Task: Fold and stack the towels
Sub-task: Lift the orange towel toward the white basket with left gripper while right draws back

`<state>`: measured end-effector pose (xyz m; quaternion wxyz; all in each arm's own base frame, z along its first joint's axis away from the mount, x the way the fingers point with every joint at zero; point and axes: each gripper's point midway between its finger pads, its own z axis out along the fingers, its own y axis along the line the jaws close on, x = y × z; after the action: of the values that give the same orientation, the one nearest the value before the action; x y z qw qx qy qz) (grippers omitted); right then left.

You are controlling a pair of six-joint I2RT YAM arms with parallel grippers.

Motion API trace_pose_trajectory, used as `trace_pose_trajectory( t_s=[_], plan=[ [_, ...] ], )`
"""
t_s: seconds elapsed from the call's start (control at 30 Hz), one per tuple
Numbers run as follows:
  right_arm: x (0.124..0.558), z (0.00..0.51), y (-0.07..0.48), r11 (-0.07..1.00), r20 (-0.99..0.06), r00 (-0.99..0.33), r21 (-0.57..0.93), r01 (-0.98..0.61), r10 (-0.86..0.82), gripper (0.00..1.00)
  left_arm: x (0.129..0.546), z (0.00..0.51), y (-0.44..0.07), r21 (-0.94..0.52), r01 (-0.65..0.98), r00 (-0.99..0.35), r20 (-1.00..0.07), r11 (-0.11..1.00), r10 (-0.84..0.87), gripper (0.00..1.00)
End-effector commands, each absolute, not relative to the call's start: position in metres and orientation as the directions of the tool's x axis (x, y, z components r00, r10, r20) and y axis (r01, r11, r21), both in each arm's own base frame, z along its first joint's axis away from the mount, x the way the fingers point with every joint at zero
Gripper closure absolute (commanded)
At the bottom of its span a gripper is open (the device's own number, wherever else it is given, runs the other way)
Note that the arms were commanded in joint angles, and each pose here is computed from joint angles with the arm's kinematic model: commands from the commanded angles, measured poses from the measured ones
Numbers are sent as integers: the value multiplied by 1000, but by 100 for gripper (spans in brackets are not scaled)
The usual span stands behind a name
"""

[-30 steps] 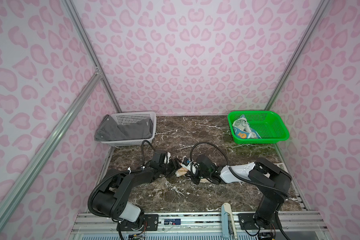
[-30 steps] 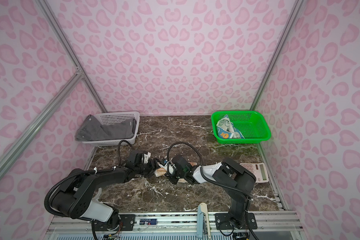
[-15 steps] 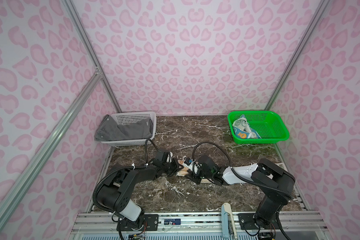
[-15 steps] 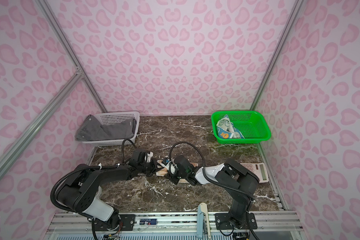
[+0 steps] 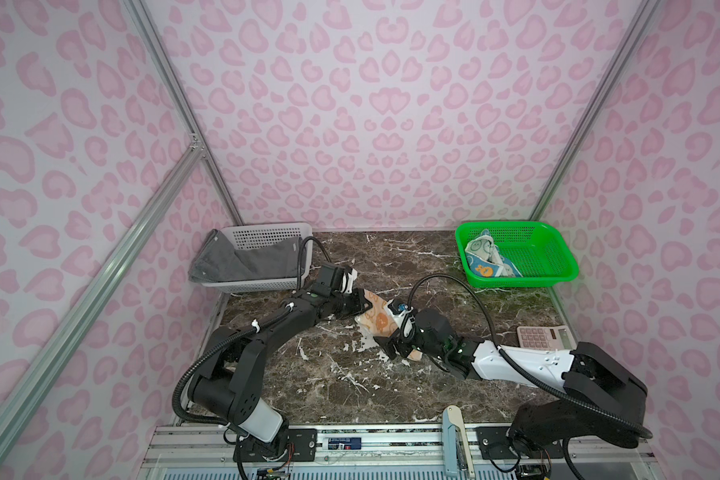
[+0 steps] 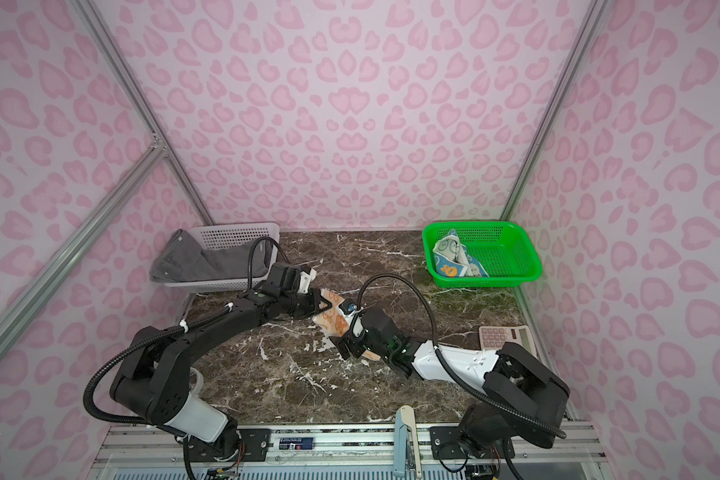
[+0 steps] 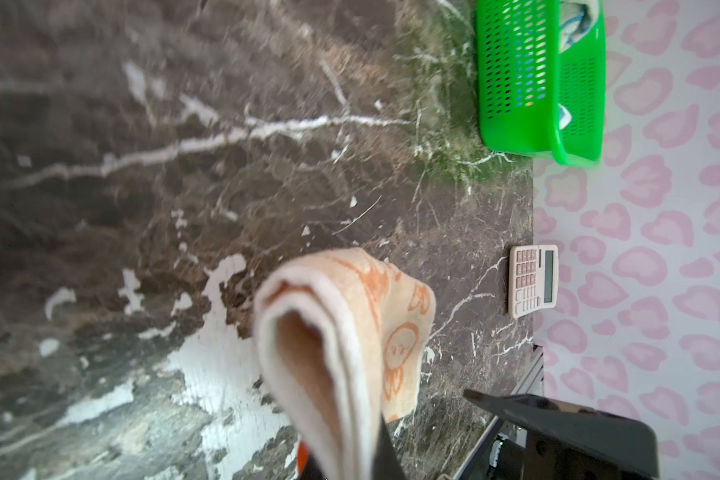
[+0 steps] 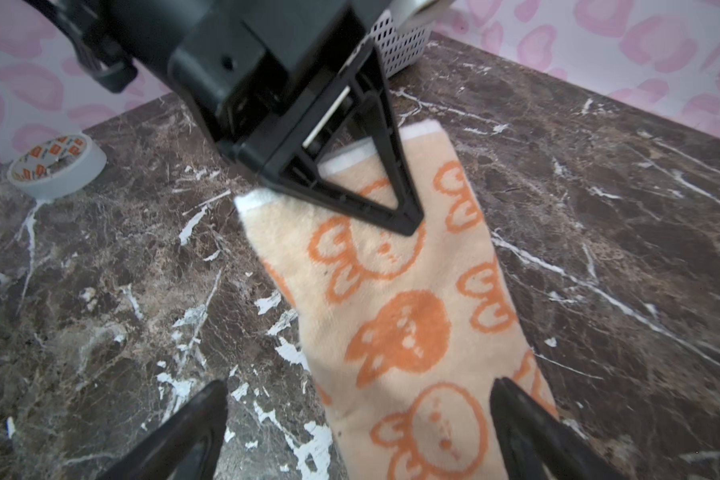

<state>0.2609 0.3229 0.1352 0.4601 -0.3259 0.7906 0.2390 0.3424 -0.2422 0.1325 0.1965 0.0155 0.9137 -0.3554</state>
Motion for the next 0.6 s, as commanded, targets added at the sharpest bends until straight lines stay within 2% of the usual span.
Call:
trace_pose_trajectory(
  t_s=[0.0,0.17,0.37,0.57],
  plan=[
    [262,146,317,709,-896,-377,108,-697,-234,1,342,138,-225,-494,289,-903,-425,820,62,96],
    [261,156,316,715,-905,-363,104,-691,-219,1,379,177,-196,-366,322,-851,-517,873,97,96],
    [262,156,318,712,-905,-349,79,-698,-242,1,430,234,-148,-292,297,-761,-647,909,41,96],
    [268,162,315,740,-902,-328,13,-673,-282,1,464,258,-111,-256,283,-733,-680,924,36,96]
  ],
)
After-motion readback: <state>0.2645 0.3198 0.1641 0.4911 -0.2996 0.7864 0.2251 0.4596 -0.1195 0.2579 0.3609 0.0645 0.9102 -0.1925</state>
